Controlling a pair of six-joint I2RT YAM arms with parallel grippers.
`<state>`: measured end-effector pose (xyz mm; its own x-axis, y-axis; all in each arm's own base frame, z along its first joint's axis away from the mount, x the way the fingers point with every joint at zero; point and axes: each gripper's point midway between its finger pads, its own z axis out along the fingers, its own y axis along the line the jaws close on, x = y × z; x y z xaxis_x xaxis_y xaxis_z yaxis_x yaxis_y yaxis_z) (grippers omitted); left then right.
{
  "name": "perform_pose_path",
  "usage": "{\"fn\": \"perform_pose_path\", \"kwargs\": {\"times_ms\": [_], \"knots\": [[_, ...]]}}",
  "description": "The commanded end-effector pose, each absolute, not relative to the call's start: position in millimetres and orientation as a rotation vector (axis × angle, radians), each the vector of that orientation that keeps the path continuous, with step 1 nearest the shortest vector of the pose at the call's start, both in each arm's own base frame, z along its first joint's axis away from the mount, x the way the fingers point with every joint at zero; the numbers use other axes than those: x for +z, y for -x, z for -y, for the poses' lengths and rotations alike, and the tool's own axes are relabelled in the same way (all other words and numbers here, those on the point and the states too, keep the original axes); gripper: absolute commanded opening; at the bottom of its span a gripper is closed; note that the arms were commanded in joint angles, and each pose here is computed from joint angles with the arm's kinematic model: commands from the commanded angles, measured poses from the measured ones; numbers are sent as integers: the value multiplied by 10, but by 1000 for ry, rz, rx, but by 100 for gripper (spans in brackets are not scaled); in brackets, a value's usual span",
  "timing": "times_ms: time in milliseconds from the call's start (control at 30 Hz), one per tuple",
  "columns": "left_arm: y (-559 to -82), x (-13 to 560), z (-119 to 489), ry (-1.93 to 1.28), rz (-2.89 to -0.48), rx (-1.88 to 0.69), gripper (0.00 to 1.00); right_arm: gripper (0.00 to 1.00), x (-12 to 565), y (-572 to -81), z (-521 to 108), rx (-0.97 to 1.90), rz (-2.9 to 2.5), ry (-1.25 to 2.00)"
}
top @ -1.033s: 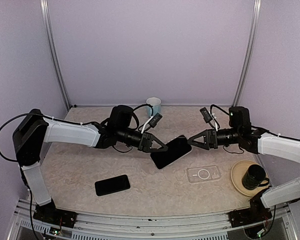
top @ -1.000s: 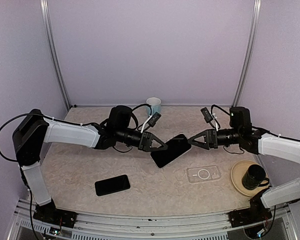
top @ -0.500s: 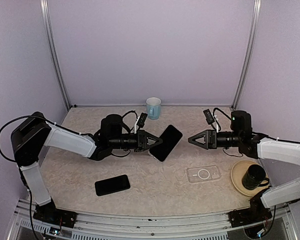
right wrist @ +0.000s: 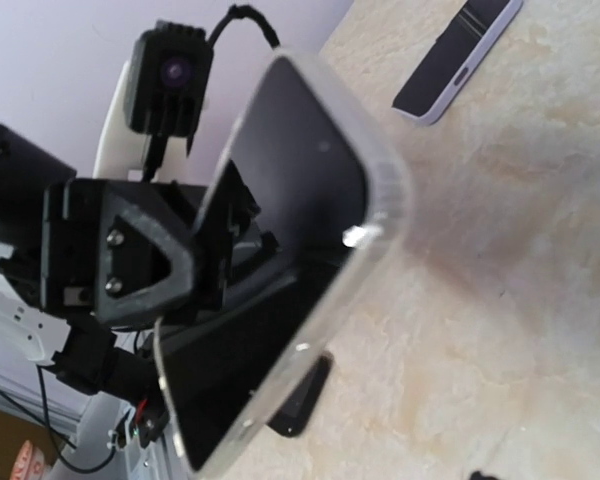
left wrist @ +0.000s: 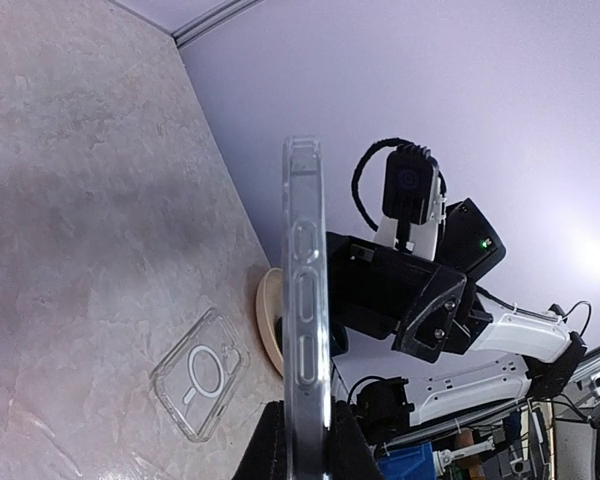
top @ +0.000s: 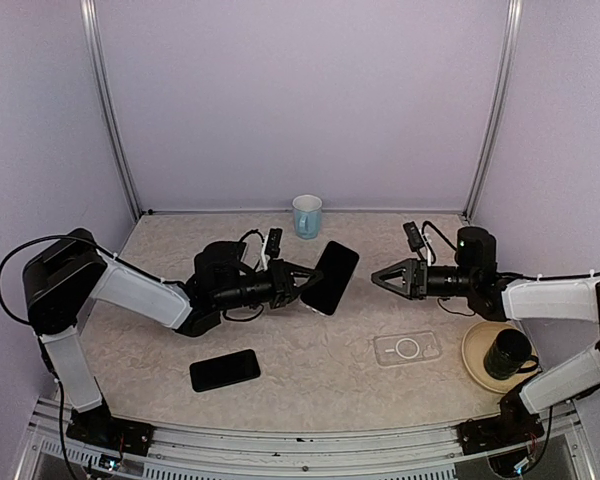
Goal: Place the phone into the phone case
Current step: Pass from the left arm to the right
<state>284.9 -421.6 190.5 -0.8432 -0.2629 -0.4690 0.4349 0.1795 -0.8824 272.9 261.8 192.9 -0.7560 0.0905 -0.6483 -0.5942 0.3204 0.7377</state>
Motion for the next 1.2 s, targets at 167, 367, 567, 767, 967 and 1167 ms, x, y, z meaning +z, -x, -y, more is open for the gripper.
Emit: {"fn": "perform_pose_path", "kwargs": {"times_ms": [167, 367, 567, 767, 967, 1167], "knots": [[-2781, 2359, 4161, -120, -1709, -1840, 0, 70, 2080, -2762, -2892, 1568, -1936, 510], [-2744, 2398, 4180, -111, -1680, -1864, 0, 68, 2074, -2781, -3063, 1604, -1930, 544], [-2740, 2404, 4142, -83, -1661, -1871, 0, 65, 2138, -2759, -3195, 1639, -1889, 579], [-2738, 2392, 4086, -47, -1649, -1851, 0, 62, 2231, -2737, -3285, 1660, -1847, 605], [-2733, 2377, 4049, -23, -1642, -1837, 0, 58, 2236, -2738, -3347, 1679, -1843, 612], [-2724, 2417, 4009, -16, -1616, -1839, 0, 57, 2165, -2758, -3397, 1685, -1863, 607]]}}
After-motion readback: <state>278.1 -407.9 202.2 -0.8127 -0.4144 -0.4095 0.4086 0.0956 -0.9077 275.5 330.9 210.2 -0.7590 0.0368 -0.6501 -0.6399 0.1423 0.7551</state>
